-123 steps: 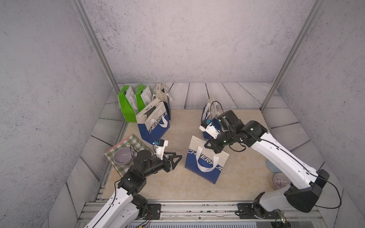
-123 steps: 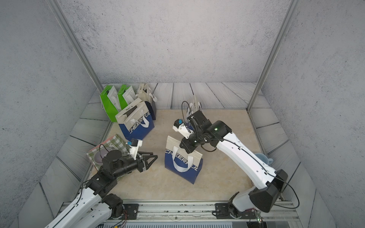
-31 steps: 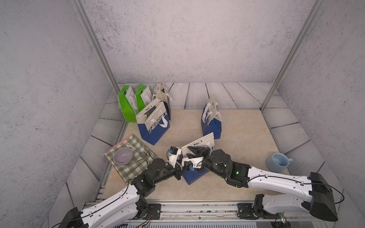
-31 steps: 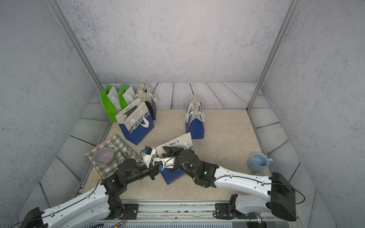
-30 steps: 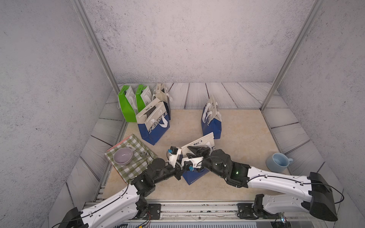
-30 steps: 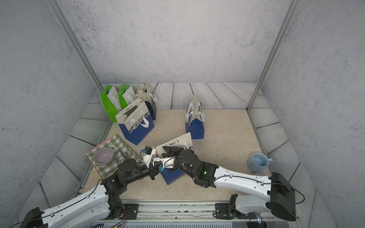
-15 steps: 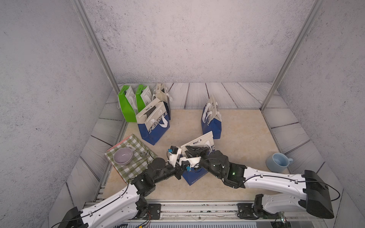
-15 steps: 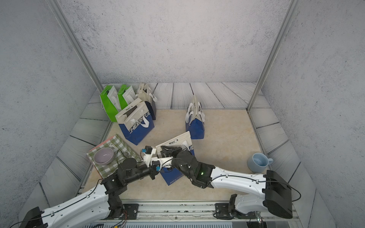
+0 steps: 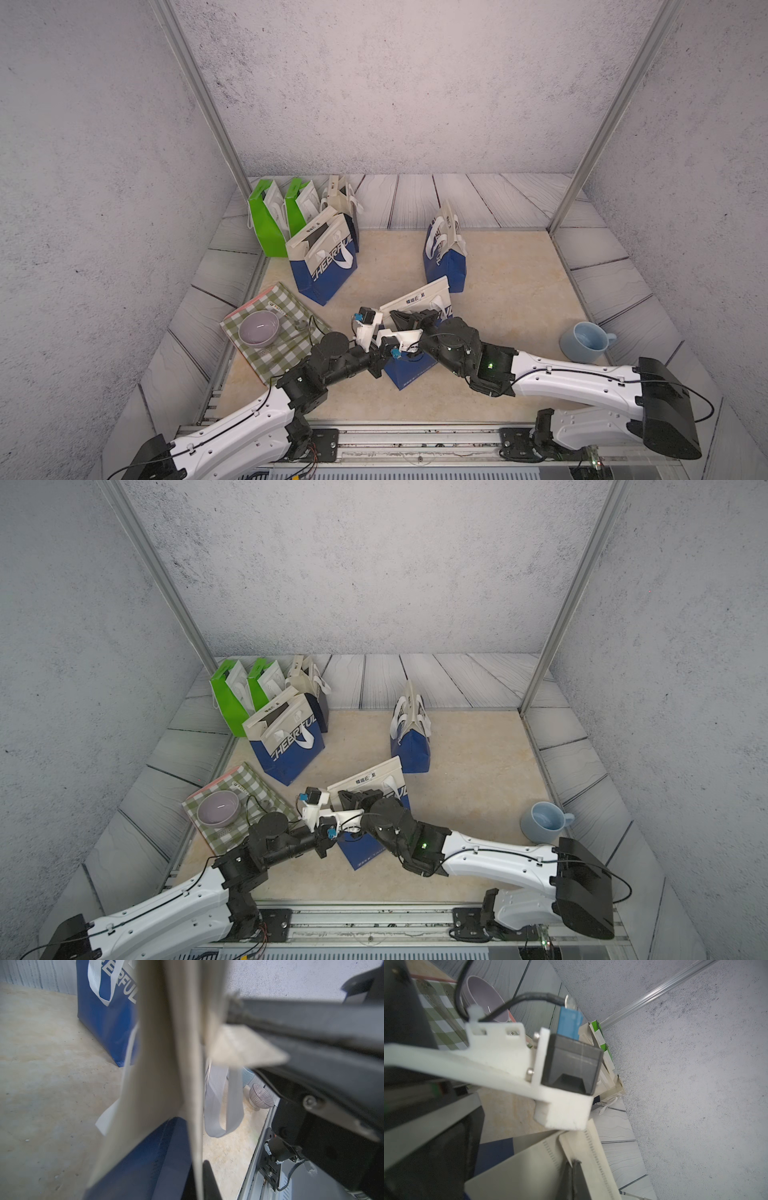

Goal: Open the takeout bag
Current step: Open the takeout bag at the center of the board.

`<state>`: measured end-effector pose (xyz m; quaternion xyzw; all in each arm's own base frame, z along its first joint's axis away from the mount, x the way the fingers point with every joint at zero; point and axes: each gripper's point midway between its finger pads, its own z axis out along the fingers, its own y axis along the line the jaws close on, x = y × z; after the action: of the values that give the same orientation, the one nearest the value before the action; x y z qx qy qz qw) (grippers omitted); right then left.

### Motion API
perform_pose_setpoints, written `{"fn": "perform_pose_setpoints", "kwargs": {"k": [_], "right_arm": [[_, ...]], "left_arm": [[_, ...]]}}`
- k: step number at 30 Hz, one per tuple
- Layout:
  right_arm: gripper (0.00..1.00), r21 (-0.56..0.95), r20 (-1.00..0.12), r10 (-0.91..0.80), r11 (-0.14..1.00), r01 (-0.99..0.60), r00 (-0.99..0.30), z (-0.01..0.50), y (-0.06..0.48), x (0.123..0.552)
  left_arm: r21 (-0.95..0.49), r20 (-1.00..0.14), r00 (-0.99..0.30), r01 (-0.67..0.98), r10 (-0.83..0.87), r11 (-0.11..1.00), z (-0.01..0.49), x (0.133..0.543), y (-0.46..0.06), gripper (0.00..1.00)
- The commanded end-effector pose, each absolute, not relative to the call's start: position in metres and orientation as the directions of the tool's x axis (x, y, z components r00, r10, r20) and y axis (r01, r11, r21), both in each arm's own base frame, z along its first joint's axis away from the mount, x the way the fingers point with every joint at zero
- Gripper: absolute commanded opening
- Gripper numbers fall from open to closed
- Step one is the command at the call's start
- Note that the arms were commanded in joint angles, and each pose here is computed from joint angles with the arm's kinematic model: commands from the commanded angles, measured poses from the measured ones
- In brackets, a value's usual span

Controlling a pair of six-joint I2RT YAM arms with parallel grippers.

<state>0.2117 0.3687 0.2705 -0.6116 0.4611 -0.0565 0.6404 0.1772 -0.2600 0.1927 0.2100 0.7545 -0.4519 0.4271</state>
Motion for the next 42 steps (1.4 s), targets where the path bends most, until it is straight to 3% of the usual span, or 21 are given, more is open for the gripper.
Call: {"fn": "perform_pose_setpoints", "kwargs": {"k": [1, 28, 42], "right_arm": [[0.0, -0.807, -0.571, -0.626, 0.308, -0.504, 0.531, 0.287, 0.363, 0.215], [0.0, -0.492, -0.85, -0.467, 0.535, -0.687, 0.245, 0.317, 0.345, 0.231], [0.0, -0.316, -0.92, -0.382, 0.581, -0.75, 0.092, 0.315, 0.341, 0.238]], "left_arm": [[-0.493, -0.859, -0.5, 0.75, -0.111, 0.442, 0.225, 0.173, -0.267, 0.0], [-0.478, -0.863, -0.498, 0.746, -0.088, 0.463, 0.216, 0.173, -0.264, 0.0], [-0.483, -0.859, -0.504, 0.74, -0.09, 0.468, 0.214, 0.173, -0.263, 0.0]]}}
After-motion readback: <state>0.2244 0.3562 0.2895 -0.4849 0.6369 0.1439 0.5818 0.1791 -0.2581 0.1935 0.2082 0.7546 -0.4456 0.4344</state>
